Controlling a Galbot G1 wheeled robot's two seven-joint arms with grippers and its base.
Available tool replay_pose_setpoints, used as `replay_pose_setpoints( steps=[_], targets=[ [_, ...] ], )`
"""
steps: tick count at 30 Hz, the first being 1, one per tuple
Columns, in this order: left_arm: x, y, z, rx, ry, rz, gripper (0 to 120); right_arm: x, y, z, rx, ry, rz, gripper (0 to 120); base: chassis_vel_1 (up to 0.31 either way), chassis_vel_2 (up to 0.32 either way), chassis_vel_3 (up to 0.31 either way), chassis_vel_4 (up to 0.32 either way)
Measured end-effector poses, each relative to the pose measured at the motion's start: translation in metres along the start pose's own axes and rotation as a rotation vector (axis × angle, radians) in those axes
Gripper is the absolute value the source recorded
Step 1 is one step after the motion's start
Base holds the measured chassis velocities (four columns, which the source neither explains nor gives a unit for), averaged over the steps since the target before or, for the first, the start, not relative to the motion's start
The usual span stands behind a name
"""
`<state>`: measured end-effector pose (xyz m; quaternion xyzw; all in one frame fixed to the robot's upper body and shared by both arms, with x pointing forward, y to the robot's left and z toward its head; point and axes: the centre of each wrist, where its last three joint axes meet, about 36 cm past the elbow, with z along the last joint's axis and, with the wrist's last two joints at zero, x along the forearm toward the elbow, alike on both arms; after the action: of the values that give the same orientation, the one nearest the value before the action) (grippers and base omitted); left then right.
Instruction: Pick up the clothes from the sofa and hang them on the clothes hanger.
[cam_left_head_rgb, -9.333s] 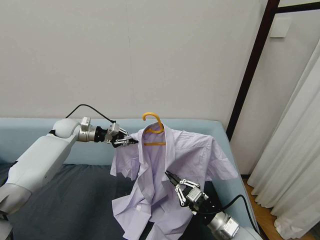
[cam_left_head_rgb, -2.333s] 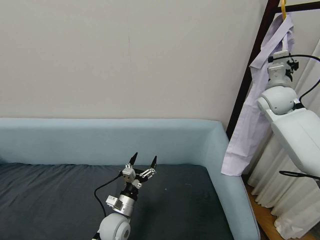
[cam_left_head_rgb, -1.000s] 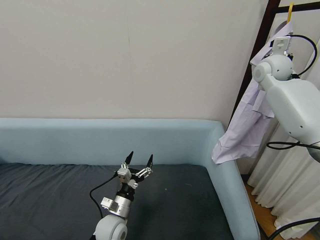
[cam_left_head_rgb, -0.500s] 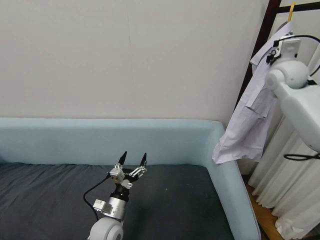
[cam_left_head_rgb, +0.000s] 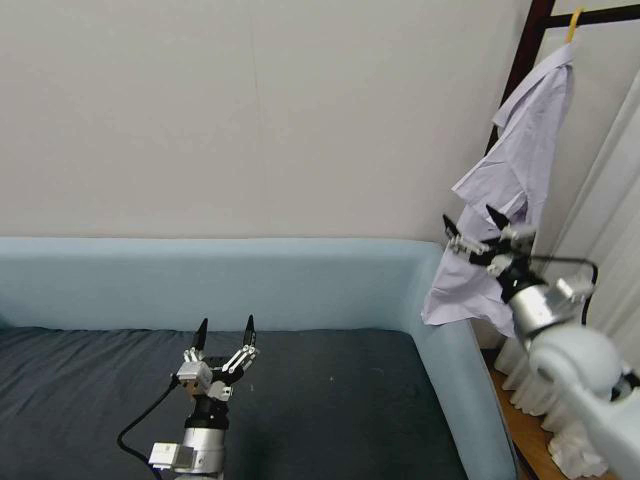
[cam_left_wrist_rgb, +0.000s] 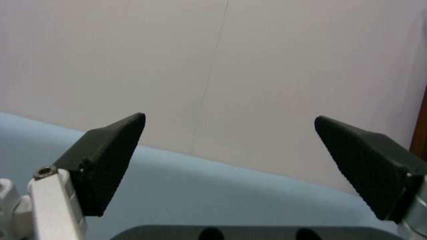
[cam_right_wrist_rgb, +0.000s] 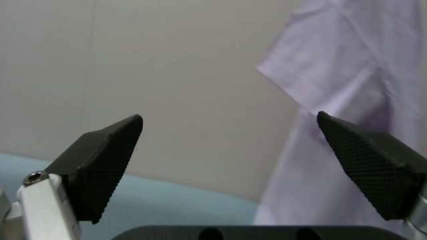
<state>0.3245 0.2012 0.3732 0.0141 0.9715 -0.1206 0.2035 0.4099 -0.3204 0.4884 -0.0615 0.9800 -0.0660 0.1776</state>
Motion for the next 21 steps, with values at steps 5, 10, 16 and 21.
replay_pose_setpoints(
  steps=[5, 10, 16, 21],
  targets=[
    [0.026, -0.015, -0.002, -0.011, 0.072, -0.031, 100, 0.082, 0.034, 0.021, 0.015, 0.106, 0.112, 100, 0.000, 0.000, 0.000, 0.000],
    [0.051, -0.026, -0.011, -0.025, 0.152, -0.019, 100, 0.129, 0.063, 0.021, 0.065, 0.155, 0.225, 100, 0.000, 0.000, 0.000, 0.000],
    [0.056, -0.028, -0.014, -0.030, 0.175, -0.005, 100, 0.137, 0.069, 0.021, 0.080, 0.155, 0.255, 100, 0.000, 0.000, 0.000, 0.000],
    [0.055, -0.028, -0.014, -0.030, 0.173, -0.003, 100, 0.134, 0.069, 0.021, 0.075, 0.149, 0.255, 100, 0.000, 0.000, 0.000, 0.000]
  ],
)
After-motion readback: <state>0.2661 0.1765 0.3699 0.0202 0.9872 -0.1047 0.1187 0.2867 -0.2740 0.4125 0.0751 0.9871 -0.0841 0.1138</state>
